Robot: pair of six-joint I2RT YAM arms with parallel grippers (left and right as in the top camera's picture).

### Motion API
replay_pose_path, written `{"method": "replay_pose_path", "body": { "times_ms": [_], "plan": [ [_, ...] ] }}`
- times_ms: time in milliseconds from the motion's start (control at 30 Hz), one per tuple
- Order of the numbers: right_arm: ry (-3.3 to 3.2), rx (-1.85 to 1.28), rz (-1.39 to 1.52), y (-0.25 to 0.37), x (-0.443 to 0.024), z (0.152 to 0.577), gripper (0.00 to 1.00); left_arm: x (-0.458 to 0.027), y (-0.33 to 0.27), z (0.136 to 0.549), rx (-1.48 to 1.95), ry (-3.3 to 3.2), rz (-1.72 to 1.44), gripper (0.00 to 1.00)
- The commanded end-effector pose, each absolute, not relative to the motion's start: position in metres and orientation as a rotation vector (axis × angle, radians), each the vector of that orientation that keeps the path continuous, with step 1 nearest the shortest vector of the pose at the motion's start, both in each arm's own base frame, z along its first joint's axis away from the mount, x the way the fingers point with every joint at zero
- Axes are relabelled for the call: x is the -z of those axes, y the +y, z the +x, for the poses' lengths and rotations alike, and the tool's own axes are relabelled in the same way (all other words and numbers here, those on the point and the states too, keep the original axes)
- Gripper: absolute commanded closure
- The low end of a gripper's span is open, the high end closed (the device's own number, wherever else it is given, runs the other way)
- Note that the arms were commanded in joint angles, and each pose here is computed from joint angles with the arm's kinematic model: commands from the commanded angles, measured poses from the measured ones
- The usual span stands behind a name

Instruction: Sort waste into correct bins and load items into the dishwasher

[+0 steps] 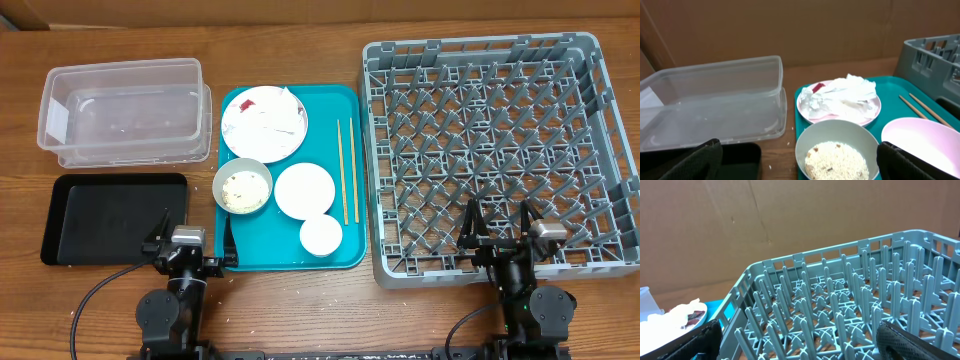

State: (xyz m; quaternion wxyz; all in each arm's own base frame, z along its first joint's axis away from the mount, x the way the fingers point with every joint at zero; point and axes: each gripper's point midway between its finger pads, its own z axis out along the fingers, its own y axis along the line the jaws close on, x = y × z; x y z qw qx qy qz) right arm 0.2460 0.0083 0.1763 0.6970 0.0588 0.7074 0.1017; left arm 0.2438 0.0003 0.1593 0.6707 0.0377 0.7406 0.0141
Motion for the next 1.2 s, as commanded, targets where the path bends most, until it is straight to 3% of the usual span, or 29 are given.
{"method": "replay_pose_path", "body": {
  "times_ms": [0, 333, 733, 933, 1167],
  "plan": [
    [1.546, -0.229, 0.123, 0.009, -0.182, 0.246, 0.00, -0.171, 0.003, 0.245, -0.057, 1.614, 0.090, 0.00],
    [1.278, -0.254, 0.049, 0.016, -0.250, 0.234, 0.00, -0.241, 0.002, 0.238, -0.084, 1.328, 0.095, 0.00],
    [1.085, -0.243, 0.013, 0.017, -0.333, 0.203, 0.00, -0.284, 0.002, 0.233, -0.058, 1.262, 0.068, 0.00],
    [1.066, -0.242, 0.009, 0.017, -0.361, 0.198, 0.00, -0.305, 0.003, 0.252, -0.060, 1.325, 0.074, 0.00],
    [1.238, -0.254, 0.025, 0.019, -0.372, 0.221, 0.00, -0.341, -0.012, 0.304, 0.037, 1.466, 0.163, 0.00]
  ]
}}
